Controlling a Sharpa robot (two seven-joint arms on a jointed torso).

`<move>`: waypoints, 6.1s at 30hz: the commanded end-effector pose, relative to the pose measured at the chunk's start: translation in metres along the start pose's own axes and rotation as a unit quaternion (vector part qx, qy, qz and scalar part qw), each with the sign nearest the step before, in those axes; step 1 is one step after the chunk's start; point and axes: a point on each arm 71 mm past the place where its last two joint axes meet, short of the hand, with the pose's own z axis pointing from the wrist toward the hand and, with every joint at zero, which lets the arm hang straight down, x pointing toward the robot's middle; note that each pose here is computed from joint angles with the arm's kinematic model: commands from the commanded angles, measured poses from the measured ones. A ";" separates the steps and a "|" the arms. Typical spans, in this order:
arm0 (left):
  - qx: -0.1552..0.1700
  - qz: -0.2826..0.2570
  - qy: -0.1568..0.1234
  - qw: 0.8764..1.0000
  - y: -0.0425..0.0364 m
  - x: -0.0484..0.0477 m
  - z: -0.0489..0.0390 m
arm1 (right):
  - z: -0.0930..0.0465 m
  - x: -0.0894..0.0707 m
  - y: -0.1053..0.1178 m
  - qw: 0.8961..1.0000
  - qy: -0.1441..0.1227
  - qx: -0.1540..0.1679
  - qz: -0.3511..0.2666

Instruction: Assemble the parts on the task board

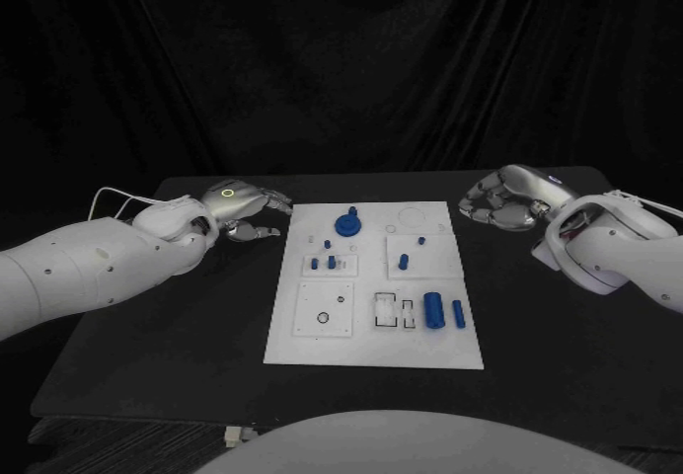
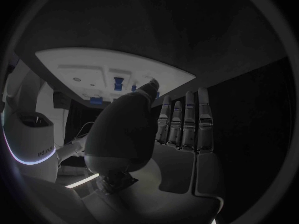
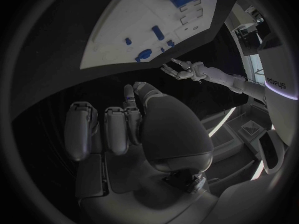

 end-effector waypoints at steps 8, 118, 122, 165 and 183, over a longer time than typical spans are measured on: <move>-0.007 -0.511 -0.002 0.859 0.0017 -0.0039 -0.0144 | 0.029 -0.026 0.030 0.995 0.027 0.002 -0.091; 0.091 -0.798 -0.022 0.595 -0.0458 -0.0017 -0.0321 | 0.053 0.090 0.014 0.965 0.151 -0.074 -0.201; 0.090 -0.799 -0.021 0.595 -0.0460 -0.0008 -0.0323 | 0.053 0.092 0.015 0.965 0.151 -0.077 -0.200; 0.077 -0.802 -0.016 0.592 -0.0440 0.0113 -0.0370 | 0.052 0.032 0.033 0.976 0.027 -0.107 -0.188; 0.099 -0.797 -0.062 0.593 -0.0477 0.0066 -0.0366 | 0.044 0.062 0.116 0.956 0.083 -0.209 -0.187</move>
